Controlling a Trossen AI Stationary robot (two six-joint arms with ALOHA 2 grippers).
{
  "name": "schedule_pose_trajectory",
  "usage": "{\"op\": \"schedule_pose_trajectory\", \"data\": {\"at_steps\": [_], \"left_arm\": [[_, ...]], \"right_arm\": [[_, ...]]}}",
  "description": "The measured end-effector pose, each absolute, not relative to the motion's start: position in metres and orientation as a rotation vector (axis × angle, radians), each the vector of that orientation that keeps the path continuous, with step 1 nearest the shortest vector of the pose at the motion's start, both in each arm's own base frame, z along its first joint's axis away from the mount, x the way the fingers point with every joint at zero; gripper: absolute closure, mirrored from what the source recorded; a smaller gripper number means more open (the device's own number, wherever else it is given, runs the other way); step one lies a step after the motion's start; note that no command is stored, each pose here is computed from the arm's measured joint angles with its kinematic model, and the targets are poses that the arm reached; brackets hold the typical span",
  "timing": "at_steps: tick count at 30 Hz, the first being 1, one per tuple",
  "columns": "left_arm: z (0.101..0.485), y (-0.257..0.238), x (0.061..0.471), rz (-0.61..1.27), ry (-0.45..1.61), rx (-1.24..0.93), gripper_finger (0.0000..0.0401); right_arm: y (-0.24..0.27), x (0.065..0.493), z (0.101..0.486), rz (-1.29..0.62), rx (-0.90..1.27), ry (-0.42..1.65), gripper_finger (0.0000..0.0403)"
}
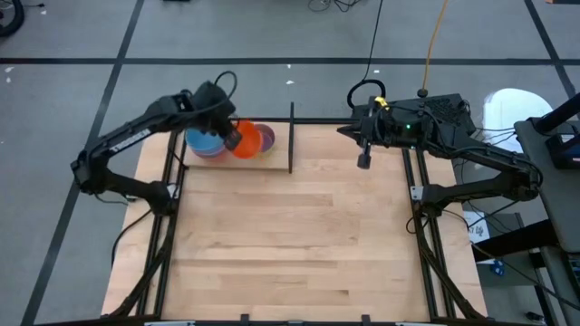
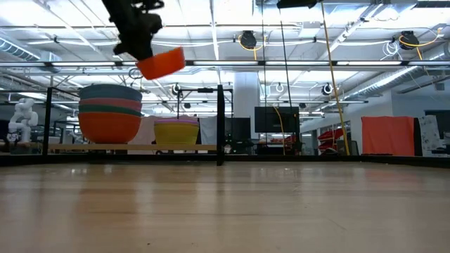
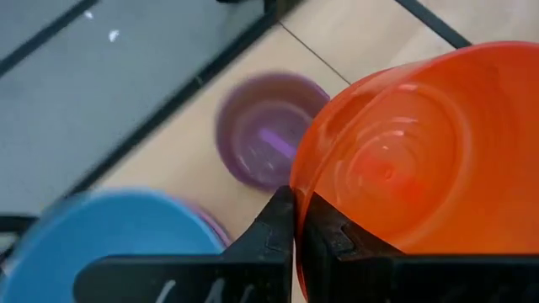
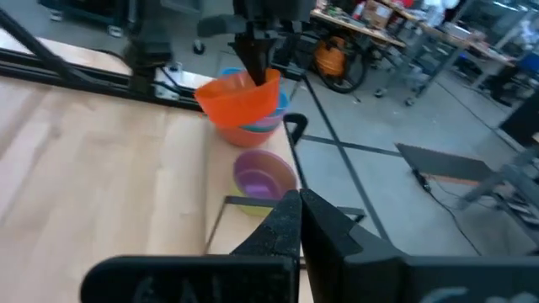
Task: Place and stack bowls onto a shelf
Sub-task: Stack the transparent orange bowl on top of the transparent violet bowl on the shelf
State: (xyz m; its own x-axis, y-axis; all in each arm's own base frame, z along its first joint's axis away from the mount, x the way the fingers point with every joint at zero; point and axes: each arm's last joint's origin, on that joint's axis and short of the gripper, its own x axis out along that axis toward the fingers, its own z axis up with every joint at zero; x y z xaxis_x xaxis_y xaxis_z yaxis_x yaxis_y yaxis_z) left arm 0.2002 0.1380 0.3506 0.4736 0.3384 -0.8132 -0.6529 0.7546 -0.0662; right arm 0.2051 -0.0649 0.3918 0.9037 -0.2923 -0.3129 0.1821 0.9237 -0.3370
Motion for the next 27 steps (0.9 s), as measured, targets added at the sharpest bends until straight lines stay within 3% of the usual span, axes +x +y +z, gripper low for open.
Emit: {"op": "schedule_pose_trajectory", "data": {"at_steps": [6, 13, 23, 27], "left_arm": [[0.335, 0.186, 0.209, 0.596, 0.811, -0.424, 0.0398], [0.305, 0.218, 0.217, 0.604, 0.889, -0.444, 0.0398], [0.273, 0.234, 0.231, 0.542, 1.006, -0.402, 0.0398], [0.269, 0.235, 0.233, 0.536, 1.021, -0.387, 0.0379]], "right_arm": [[-0.067, 0.204, 0.392, -0.332, -0.318, 0.385, 0.0403], [-0.068, 0.204, 0.392, -0.373, -0.324, 0.394, 0.0403], [-0.068, 0.204, 0.392, -0.376, -0.317, 0.393, 0.0403], [-0.068, 0.204, 0.392, -0.376, -0.317, 0.393, 0.0403]]}}
